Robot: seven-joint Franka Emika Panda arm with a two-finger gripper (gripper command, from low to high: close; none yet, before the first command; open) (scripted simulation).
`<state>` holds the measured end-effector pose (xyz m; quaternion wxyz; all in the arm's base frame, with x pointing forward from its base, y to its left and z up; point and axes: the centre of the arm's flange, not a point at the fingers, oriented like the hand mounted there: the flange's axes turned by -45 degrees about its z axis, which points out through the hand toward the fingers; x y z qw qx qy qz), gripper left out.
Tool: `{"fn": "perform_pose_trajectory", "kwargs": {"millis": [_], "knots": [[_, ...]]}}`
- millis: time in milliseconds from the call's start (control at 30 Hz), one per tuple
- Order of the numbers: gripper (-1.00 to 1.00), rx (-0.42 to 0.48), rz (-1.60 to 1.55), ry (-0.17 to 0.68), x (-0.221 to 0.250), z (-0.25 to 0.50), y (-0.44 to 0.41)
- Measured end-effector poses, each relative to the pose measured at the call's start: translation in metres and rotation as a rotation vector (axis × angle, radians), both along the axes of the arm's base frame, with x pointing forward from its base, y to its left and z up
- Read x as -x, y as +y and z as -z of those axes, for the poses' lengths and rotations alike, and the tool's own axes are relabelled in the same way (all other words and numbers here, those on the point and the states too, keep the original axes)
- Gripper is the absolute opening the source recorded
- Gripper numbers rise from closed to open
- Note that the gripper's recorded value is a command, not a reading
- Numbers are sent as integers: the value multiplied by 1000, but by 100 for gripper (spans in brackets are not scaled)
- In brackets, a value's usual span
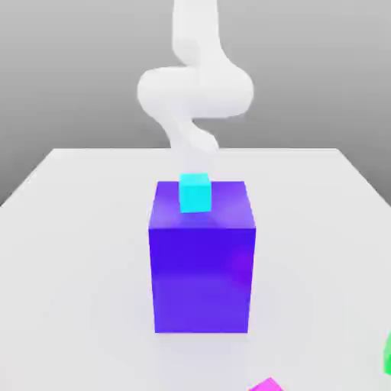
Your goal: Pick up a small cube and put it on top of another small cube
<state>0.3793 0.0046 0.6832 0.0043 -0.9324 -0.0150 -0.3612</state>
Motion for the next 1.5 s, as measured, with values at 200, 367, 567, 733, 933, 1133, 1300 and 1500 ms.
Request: {"fn": "perform_pose_trajectory", "kwargs": {"millis": [200,367,567,733,933,1133,1300,1500], "knots": [[0,36,-104,149,-71,79,16],[0,68,-189,267,-116,153,34],[0,111,-293,408,-152,253,58],[0,150,-379,524,-166,341,76],[0,201,-478,663,-163,450,92],[0,220,-516,714,-157,546,97],[-100,220,-517,715,-157,553,96],[-100,220,-517,715,-158,515,97]]}}
